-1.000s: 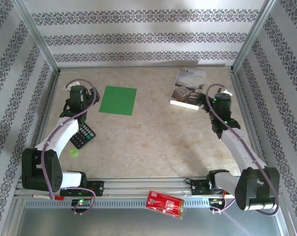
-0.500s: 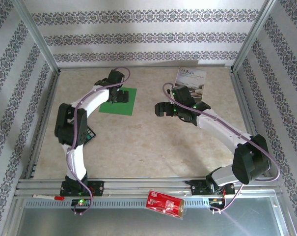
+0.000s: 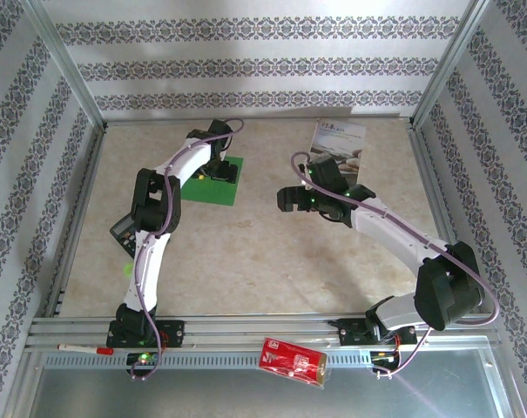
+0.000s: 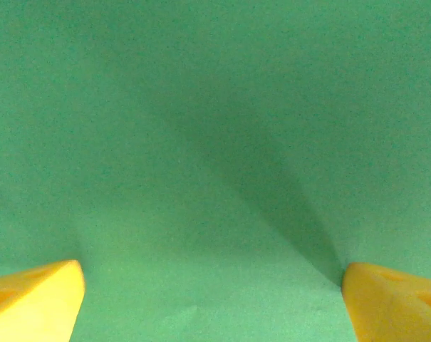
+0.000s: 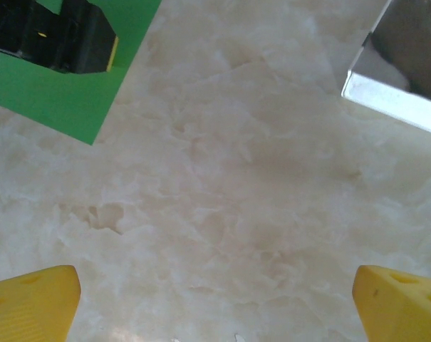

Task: Fold a paper plane with a square sheet of paper (pick it up from the middle)
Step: Move the square sheet of paper to the center of the table.

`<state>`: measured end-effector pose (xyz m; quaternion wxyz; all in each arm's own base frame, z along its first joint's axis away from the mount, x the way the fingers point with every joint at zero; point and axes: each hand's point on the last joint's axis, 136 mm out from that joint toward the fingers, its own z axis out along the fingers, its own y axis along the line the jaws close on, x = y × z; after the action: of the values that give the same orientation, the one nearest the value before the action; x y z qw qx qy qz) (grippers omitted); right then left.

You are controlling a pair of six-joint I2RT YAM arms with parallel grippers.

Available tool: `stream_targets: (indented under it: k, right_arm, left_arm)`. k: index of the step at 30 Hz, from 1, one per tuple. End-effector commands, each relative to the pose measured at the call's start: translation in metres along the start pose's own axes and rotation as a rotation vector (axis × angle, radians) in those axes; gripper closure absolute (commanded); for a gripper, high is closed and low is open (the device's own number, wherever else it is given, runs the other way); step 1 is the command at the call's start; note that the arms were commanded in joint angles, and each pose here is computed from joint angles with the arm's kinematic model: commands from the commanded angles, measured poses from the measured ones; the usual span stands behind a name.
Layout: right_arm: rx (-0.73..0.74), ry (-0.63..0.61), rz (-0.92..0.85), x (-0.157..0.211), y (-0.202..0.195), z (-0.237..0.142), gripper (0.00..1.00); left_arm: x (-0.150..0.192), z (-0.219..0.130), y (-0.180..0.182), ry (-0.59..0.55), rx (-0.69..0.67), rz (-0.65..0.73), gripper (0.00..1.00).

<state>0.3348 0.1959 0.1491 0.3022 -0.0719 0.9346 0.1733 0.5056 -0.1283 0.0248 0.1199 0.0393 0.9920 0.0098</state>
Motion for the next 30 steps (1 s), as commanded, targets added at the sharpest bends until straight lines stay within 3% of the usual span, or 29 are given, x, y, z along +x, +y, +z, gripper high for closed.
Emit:
stream_targets:
  k: [1, 7, 13, 16, 22, 30]
  right_arm:
    - [0.002, 0.009, 0.015, 0.008, -0.002, -0.002, 0.02]
    - [0.022, 0.015, 0.019, 0.011, -0.009, -0.004, 0.02]
    - [0.048, -0.001, 0.043, 0.011, -0.025, -0.013, 0.02]
    - [0.054, -0.012, 0.059, 0.009, -0.033, -0.017, 0.02]
    - [0.068, -0.019, 0.073, 0.008, -0.047, -0.028, 0.02]
    - [0.065, -0.026, 0.113, 0.019, -0.056, -0.032, 0.02]
  left_arm:
    - [0.031, 0.002, -0.001, 0.113, 0.033, 0.015, 0.07]
    - [0.074, -0.013, -0.031, 0.139, 0.071, 0.054, 0.08]
    - [0.156, -0.04, -0.083, 0.154, 0.086, 0.112, 0.08]
    - [0.179, -0.057, -0.105, 0.132, 0.132, 0.106, 0.08]
    - [0.171, -0.082, -0.101, 0.055, 0.132, 0.173, 0.06]
    - [0.152, -0.064, -0.073, 0.094, 0.074, 0.202, 0.01]
